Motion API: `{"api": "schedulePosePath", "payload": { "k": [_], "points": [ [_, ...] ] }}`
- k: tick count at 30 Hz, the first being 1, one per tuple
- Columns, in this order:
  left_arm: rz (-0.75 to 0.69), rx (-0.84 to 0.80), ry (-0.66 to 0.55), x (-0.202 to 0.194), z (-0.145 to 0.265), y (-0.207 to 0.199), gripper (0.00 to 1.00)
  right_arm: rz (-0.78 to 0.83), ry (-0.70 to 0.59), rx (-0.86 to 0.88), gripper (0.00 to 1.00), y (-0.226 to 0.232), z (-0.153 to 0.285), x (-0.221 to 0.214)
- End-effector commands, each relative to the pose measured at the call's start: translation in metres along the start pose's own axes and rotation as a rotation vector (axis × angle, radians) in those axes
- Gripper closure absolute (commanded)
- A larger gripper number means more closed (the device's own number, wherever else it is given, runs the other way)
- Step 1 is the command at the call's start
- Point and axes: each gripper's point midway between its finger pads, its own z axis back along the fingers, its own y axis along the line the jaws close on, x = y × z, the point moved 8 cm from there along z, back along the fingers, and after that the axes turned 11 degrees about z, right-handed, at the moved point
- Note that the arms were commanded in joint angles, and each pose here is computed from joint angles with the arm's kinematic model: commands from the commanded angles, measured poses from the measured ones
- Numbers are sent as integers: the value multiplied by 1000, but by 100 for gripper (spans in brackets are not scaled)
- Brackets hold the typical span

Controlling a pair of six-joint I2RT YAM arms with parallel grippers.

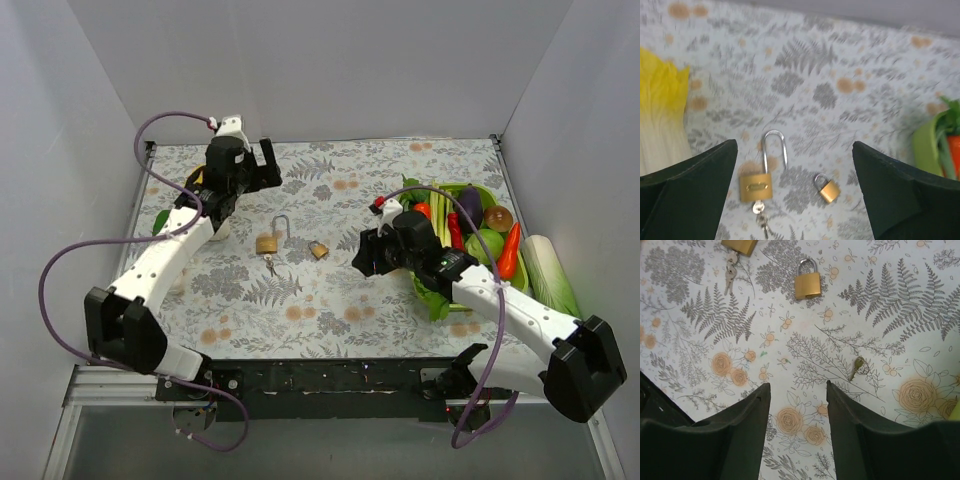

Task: Unlock with the key
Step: Place the lock at the center of the board, then pick up the key from the center of the board.

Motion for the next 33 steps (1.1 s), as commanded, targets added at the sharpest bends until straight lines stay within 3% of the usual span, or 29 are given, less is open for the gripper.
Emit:
{"api": "schedulePosePath", "payload": {
  "k": [1, 7, 14, 25, 33],
  "points": [
    [4, -197, -230, 40, 29, -21, 2, -2, 46, -59, 46, -6, -11, 4],
    [-21, -254, -205, 11, 31, -9, 2, 36, 188, -203, 49, -25, -32, -4],
    [-21, -307, -219, 13, 43, -12, 2, 4, 294, -262, 53, -42, -55, -26],
    [-26, -326, -201, 11, 42, -14, 2, -55, 261, -132, 59, -53, -76, -45],
    [-35, -361, -167, 6, 40, -17, 2, -77, 293, -129, 64, -62, -82, -57]
  ]
}}
